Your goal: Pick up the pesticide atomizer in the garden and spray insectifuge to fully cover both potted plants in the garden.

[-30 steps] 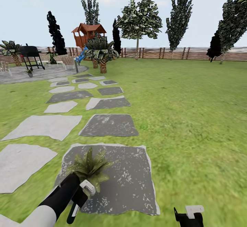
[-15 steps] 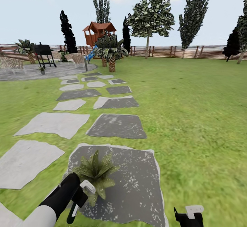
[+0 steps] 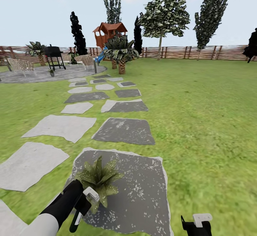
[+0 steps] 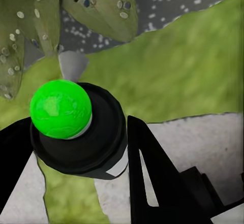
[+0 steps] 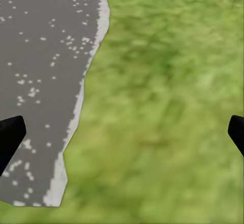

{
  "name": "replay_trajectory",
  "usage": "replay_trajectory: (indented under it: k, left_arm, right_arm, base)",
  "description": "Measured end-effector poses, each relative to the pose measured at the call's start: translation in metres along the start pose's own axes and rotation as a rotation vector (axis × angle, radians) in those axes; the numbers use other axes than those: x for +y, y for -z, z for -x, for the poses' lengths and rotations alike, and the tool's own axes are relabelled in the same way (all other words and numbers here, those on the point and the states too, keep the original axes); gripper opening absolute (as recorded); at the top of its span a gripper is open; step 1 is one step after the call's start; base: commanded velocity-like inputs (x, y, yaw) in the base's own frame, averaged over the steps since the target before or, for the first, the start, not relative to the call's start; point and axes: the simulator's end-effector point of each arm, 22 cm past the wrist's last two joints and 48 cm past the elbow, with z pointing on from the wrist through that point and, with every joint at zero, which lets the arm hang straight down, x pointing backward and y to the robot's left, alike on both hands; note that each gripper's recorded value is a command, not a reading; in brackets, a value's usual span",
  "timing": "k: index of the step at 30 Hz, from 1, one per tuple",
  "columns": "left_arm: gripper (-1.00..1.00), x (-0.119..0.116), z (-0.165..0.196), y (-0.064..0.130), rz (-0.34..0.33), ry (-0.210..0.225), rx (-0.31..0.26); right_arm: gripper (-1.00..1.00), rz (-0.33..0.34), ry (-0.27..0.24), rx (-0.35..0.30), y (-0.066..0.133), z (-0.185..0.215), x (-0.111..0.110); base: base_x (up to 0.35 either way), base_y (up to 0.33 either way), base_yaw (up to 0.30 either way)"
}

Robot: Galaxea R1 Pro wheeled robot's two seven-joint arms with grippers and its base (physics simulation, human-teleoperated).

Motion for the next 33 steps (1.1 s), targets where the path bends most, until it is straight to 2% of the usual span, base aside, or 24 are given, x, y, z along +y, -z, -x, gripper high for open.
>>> replay_trajectory:
  k: [15, 25, 33]
  left_arm:
    - [-1.0, 0.0001, 0.0005, 0.0004, -0.001, 0.002, -0.002]
    - [-1.0, 0.0057, -0.0017, 0.0013, 0.004, 0.008, 0.0]
    - [-1.0, 0.0082, 0.0073, 0.007, 0.012, 0.009, -0.025]
  right_arm:
    - [1.0, 0.0, 0.0, 0.0, 0.0, -0.0001, 0.0]
    - [1.0, 0.0, 0.0, 0.0, 0.0, 0.0, 0.0001]
    - [1.0, 0.0, 0.0, 0.0, 0.0, 0.0, 0.0]
  base:
    - [0.0, -0.095, 0.014]
    - [0.0, 0.0, 0.261]
    - [0.0, 0.0, 0.262]
